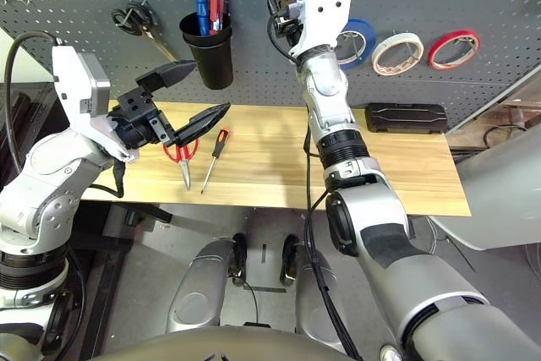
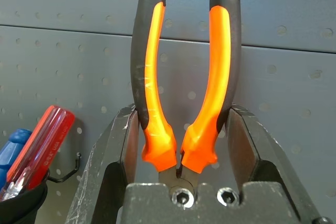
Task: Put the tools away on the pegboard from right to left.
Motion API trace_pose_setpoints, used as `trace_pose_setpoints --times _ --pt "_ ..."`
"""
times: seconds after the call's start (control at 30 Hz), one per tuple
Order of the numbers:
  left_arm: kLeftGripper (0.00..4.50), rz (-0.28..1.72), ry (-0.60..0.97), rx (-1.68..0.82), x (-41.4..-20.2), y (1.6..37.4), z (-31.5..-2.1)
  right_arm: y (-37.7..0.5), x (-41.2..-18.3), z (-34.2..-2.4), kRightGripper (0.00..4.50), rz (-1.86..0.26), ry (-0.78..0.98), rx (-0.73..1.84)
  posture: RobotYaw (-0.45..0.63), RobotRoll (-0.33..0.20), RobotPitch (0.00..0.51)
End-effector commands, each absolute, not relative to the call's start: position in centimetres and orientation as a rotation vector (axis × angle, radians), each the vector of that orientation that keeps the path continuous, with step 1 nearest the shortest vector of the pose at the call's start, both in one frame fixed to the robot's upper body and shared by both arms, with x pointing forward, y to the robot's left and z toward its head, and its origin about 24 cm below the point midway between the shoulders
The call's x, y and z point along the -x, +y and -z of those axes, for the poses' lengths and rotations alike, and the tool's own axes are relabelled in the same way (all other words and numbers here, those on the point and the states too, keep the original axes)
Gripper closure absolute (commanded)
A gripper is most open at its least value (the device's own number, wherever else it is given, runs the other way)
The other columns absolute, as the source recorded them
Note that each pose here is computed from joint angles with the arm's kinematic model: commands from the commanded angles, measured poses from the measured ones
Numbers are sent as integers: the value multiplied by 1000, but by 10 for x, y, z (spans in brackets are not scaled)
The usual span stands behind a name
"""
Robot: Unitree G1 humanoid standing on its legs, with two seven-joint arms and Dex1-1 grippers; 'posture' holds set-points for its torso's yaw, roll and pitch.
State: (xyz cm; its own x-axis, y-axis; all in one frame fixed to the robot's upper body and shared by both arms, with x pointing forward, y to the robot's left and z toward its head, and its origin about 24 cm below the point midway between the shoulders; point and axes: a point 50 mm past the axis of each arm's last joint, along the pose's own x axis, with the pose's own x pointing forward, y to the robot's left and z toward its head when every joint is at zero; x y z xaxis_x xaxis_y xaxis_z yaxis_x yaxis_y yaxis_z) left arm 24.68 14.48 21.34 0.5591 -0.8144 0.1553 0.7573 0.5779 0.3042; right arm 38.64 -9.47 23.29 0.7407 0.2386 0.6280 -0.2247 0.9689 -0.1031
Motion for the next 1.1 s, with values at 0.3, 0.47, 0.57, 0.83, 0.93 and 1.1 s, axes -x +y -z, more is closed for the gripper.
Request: trace_pose_setpoints --times 0.3,0.47,0.57,0.83,0.93,1.1 --pt "0 954 -294 -219 -243 140 -212 -107 -391 -233 1861 -181 -688 51 274 0 201" --pt "0 953 -292 -218 -243 140 -211 -104 -394 -224 1861 -200 -640 25 276 0 201" --pt "0 953 -293 -218 -243 140 -211 -102 -395 -220 1861 -210 -612 4 277 0 201" --pt "0 954 -294 -216 -243 139 -211 -100 -398 -206 1511 -229 -545 40 285 0 203" --pt "0 950 -289 -216 -242 139 -209 -103 -387 -208 601 -257 -663 120 289 0 205" --pt "0 933 -284 -219 -243 141 -206 -119 -365 -196 30 -319 -718 117 292 0 211"
